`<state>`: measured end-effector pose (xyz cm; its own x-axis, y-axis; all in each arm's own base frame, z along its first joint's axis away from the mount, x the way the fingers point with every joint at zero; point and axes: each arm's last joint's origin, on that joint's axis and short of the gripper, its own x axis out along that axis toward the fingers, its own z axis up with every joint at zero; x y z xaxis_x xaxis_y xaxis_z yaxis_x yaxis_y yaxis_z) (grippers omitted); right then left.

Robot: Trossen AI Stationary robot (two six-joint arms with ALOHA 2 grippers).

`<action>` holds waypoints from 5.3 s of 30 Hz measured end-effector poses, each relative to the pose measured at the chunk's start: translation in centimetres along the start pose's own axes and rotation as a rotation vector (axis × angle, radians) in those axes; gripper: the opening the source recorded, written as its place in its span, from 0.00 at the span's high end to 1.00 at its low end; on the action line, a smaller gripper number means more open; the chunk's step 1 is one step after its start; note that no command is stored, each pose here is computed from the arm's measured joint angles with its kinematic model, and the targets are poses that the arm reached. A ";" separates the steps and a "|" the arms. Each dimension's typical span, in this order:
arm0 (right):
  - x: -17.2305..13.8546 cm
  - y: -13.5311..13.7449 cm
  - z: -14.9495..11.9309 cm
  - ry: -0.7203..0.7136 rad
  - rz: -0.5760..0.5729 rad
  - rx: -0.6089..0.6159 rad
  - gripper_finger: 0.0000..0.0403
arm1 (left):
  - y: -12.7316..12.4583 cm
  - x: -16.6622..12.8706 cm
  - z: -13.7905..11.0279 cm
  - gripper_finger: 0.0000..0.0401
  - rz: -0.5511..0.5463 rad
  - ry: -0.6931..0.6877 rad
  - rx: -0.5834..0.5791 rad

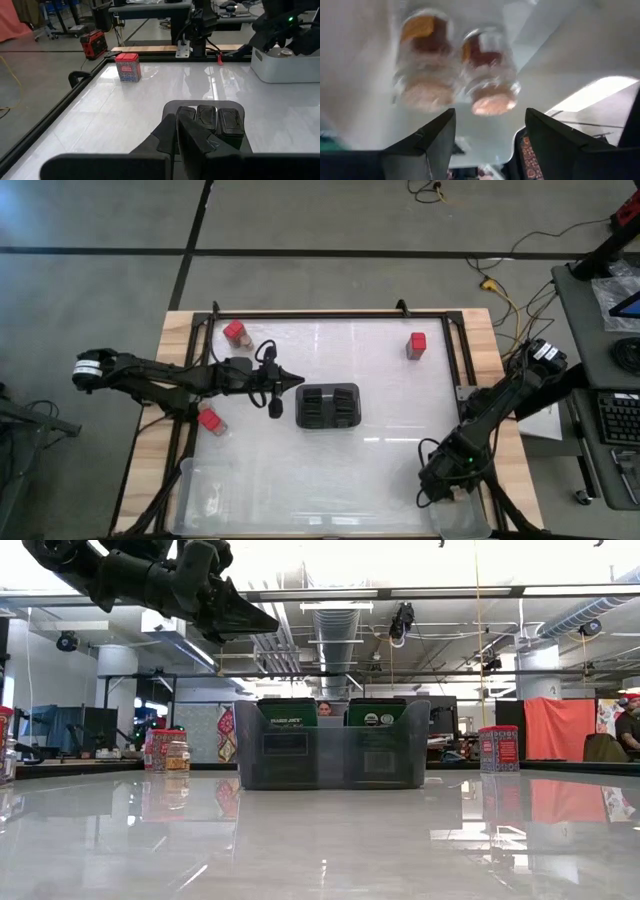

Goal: Sort spices by type
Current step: Put the brown seasoning bottle into the gray bin

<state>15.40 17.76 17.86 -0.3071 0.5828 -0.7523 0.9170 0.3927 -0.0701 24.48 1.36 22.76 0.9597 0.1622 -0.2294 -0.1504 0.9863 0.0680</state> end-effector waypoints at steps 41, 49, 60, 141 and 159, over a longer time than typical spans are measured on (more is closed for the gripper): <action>-16.1 2.1 1.8 -1.489 -0.309 -0.534 0.29 | 9.2 -2.3 -0.6 0.50 1.053 0.616 -0.812; -15.4 1.9 2.1 -1.607 -0.476 -0.618 0.33 | 9.8 -0.1 -4.8 0.49 1.359 0.475 -1.054; -14.3 0.5 2.5 -1.692 -0.532 -0.623 0.26 | 12.6 1.4 -7.3 0.49 1.553 0.269 -1.263; -10.9 1.0 5.0 -1.543 -0.459 -0.739 0.21 | 16.7 -4.8 -3.6 0.49 0.517 1.538 -0.279; -10.9 1.2 4.7 -1.443 -0.312 -0.695 0.23 | 18.5 -6.2 -4.5 0.49 0.410 1.475 -0.218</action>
<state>21.06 8.54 22.91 0.3979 -0.5308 -0.7483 0.4607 0.8209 -0.3374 14.70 18.74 21.08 -0.2133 0.1697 -0.9621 -0.4925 0.8318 0.2559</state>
